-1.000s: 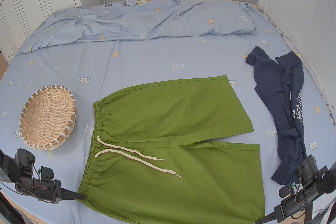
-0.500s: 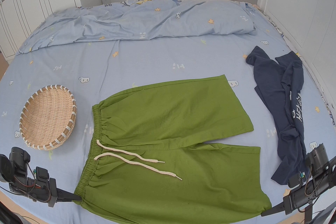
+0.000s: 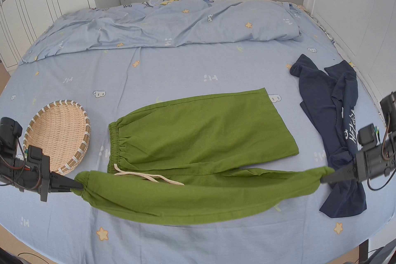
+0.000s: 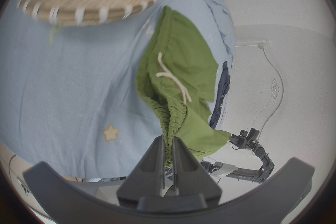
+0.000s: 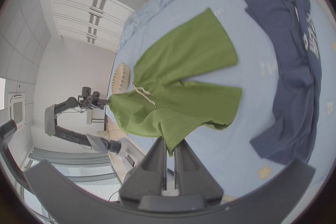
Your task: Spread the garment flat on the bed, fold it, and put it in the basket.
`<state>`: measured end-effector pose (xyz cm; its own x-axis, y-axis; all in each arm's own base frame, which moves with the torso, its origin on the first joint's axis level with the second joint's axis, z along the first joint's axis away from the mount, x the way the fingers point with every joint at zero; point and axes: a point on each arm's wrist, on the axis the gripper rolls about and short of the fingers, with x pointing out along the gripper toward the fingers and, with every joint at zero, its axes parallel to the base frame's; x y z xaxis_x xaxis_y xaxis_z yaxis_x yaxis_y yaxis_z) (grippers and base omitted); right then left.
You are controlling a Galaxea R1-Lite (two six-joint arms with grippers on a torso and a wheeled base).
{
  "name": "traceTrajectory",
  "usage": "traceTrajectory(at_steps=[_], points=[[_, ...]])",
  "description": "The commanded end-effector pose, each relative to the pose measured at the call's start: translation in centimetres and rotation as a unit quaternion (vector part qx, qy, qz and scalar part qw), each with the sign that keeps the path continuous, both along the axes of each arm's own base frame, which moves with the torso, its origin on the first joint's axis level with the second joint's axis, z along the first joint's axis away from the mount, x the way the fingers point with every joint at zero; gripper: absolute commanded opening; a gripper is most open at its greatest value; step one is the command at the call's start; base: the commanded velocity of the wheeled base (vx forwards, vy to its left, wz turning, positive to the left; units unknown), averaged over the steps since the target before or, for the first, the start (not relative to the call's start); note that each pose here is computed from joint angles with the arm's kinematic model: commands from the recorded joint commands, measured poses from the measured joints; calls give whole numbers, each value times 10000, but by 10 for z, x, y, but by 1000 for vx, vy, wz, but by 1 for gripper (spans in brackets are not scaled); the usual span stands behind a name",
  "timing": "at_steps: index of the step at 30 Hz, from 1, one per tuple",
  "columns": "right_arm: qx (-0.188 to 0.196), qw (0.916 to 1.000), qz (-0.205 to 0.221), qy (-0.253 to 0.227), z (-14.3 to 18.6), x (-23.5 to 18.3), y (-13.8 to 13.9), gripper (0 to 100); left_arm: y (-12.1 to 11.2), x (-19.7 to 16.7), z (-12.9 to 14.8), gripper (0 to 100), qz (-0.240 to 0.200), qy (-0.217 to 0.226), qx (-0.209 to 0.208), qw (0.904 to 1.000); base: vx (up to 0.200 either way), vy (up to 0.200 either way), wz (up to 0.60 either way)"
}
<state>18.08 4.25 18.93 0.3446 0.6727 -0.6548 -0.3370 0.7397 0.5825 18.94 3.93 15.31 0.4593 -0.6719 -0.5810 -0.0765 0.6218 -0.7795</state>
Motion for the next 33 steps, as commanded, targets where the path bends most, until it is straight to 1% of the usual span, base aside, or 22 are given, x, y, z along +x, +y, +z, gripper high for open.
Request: traceTrajectory(at_steps=[1,8,9,11,13,14,17,18,24,25,27,29,32,33], points=[[102,9994,-135,-292,36,43,4,0,6,37,22,0,66,-89,-75,9999,0,0,0],[180,9976,-201,-641,56,92,11,0,11,77,20,0,28,-37,-120,9999,0,0,0],[182,9975,-200,-649,56,93,11,0,11,78,21,0,32,-47,-119,9999,0,0,0],[198,9964,-266,-775,59,111,9,0,13,92,23,0,32,-89,-130,9999,0,0,0],[198,9964,-266,-775,59,111,9,0,13,92,23,0,32,-89,-130,9999,0,0,0],[222,9950,-300,-922,62,130,9,0,15,107,27,0,79,-138,-153,9998,0,0,0],[226,9938,-365,-1029,64,147,7,0,16,119,27,0,74,-148,-171,9997,0,0,0],[227,9932,-410,-1068,64,152,5,0,13,123,27,0,5,-154,-170,9997,0,0,0],[221,9919,-511,-1144,63,165,-2,0,11,133,27,0,-37,-205,-167,9996,0,0,0],[237,9896,-572,-1296,62,172,-6,0,12,141,27,0,-45,-250,-157,9996,0,0,0],[265,9871,-586,-1467,63,177,-6,0,14,148,27,0,-42,-278,-144,9995,0,0,0],[284,9855,-600,-1562,63,180,-7,0,15,154,27,0,-43,-301,-140,9994,0,0,0],[304,9851,-617,-1579,62,183,-6,0,15,156,26,0,-43,-308,-138,9994,0,0,0],[322,9832,-619,-1687,60,190,-6,0,18,164,26,0,-32,-341,-133,9993,0,0,0]])
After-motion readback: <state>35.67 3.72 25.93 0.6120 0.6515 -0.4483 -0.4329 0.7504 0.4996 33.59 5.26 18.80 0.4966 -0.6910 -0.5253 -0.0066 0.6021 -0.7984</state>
